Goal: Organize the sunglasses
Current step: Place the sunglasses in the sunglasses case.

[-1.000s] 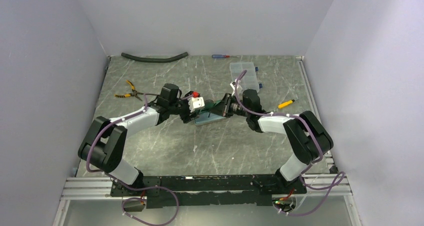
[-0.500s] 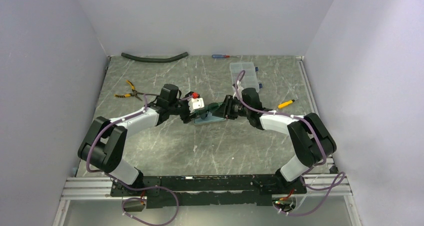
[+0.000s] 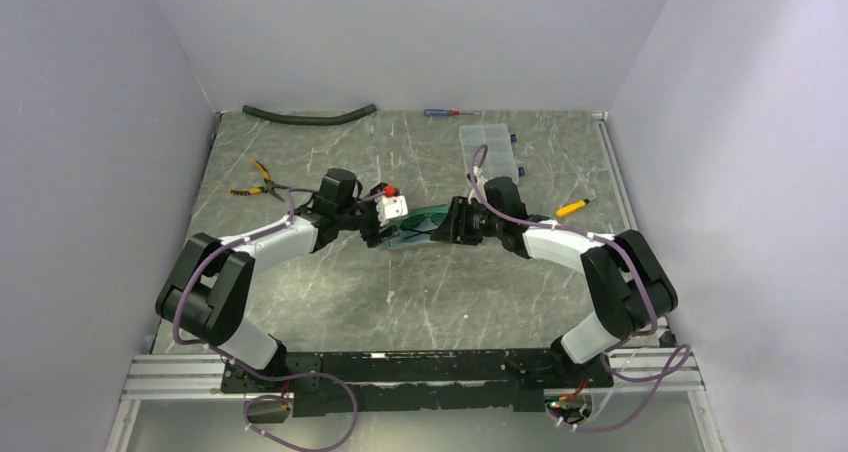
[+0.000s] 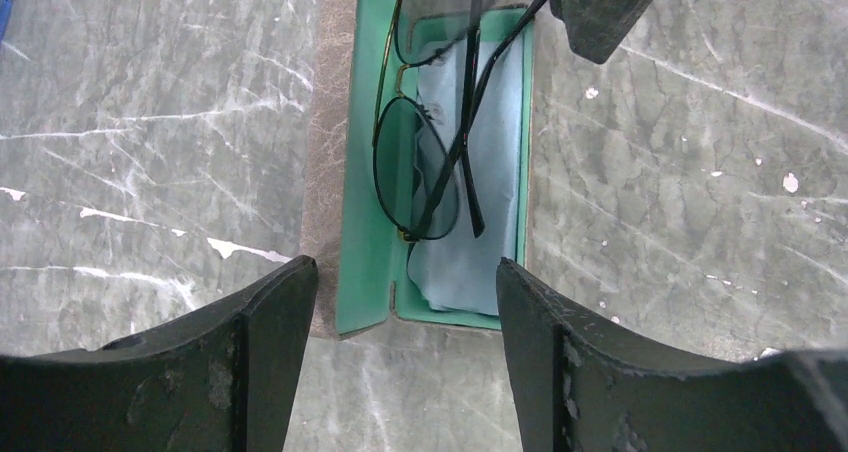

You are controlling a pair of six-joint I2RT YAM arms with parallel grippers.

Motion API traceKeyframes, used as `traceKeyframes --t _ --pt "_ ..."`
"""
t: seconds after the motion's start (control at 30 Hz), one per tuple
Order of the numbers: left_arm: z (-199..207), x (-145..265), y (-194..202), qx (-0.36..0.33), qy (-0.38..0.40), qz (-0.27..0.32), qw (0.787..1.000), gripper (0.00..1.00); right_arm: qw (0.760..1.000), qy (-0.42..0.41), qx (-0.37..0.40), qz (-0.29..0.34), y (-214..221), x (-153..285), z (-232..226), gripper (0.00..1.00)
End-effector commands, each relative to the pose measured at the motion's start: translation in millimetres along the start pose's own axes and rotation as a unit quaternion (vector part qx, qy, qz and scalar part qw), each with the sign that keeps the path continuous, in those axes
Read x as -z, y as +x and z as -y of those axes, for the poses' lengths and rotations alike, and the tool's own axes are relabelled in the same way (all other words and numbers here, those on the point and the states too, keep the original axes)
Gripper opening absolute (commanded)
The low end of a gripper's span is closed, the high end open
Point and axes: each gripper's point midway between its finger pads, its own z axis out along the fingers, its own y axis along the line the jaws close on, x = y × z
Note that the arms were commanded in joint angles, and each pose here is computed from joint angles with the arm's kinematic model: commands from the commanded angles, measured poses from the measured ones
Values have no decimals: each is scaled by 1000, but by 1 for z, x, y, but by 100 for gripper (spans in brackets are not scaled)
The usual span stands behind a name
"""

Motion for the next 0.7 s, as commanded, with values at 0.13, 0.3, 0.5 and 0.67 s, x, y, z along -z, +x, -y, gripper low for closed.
traceKeyframes --t 0.13,0.3,0.5,0.67 --pt "27 -7 7 28 36 6 999 70 999 20 41 -7 -14 25 -10 56" --pt "25 -4 4 18 31 9 999 68 999 33 41 -2 -24 47 -12 58" --pt "12 -10 -14 -28 0 26 999 62 997 45 -18 67 -63 70 9 55" --pt "9 -28 -15 -57 -20 18 998 56 995 42 -64 72 -82 44 27 52"
